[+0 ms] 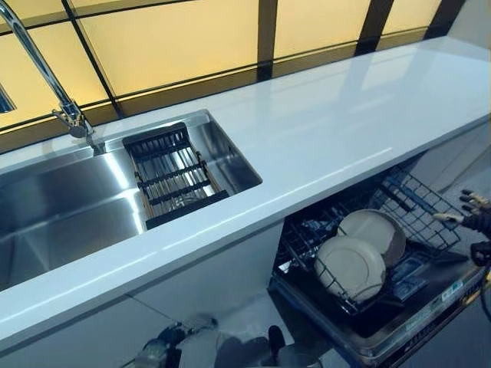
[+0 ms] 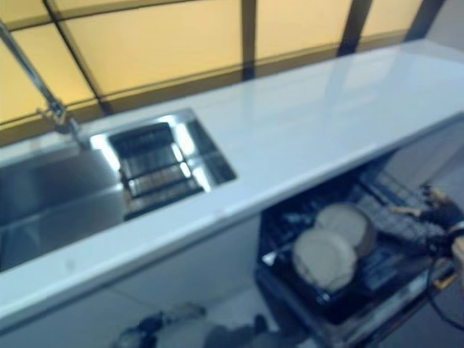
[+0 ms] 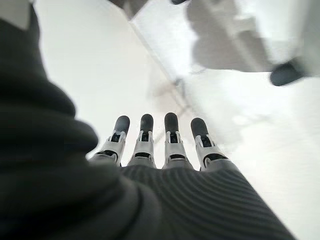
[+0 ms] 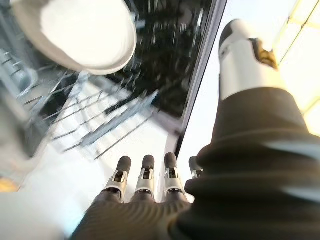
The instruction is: Take plates into dishwasher
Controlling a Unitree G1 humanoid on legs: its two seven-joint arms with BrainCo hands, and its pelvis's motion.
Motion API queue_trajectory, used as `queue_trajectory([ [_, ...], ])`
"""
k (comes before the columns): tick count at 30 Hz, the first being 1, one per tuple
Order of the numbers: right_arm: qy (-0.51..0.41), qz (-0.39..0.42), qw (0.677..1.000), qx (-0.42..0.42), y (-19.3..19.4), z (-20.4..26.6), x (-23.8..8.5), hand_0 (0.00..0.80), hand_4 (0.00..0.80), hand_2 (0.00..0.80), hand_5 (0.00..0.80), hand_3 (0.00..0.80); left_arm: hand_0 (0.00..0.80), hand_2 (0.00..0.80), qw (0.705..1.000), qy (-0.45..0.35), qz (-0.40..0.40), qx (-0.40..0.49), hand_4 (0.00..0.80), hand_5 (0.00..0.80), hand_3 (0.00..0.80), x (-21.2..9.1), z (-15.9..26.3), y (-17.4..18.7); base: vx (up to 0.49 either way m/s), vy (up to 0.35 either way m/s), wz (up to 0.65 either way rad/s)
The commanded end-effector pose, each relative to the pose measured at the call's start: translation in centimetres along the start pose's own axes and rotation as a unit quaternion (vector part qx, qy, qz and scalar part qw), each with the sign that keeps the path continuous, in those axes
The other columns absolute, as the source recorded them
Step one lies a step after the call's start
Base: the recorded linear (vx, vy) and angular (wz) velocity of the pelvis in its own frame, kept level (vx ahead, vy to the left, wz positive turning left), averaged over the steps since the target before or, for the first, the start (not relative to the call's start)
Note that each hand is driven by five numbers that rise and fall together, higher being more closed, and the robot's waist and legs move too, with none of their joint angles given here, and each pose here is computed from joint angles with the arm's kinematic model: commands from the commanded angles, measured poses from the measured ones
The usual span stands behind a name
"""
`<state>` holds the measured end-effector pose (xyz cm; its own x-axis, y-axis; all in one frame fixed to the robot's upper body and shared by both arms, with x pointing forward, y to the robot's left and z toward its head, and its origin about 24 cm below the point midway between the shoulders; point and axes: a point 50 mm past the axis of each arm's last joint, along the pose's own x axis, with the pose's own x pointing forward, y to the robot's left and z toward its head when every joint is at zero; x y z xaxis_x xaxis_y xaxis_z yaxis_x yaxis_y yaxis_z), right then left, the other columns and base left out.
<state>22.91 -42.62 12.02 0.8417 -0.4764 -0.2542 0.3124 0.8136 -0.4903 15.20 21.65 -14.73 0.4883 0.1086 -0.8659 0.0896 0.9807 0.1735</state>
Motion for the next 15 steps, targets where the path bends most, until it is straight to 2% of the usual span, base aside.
queue_trajectory([
  [1,-0.055,-0.038,0.997,0.041,-0.8,3.0,1.0,0.000,0.000,0.000,0.000,0.000,0.000,0.000,0.997,0.041,0.061,0.001,0.000,0.000,0.000,-0.4,-1.6,3.1,-0.353,-0.029,0.43],
  [6,-0.053,-0.070,0.994,0.058,-2.1,3.3,1.5,0.000,0.000,0.000,0.000,0.000,0.000,0.000,0.992,0.064,0.103,-0.020,0.000,0.000,0.000,-1.3,-3.7,5.7,-0.300,0.061,0.08],
  [11,-0.011,-0.096,0.994,0.057,-2.5,1.7,1.6,0.000,0.000,0.000,0.000,0.000,0.000,0.000,0.991,0.061,0.114,-0.045,0.000,0.000,0.000,-1.6,-4.0,6.5,-0.190,0.090,0.13],
  [15,0.065,-0.112,0.989,0.066,-2.3,-3.0,0.7,0.000,0.000,0.000,0.000,0.000,0.000,0.000,0.994,0.043,0.096,-0.020,0.000,0.000,0.000,-1.2,-2.8,5.9,-0.119,0.144,0.23],
])
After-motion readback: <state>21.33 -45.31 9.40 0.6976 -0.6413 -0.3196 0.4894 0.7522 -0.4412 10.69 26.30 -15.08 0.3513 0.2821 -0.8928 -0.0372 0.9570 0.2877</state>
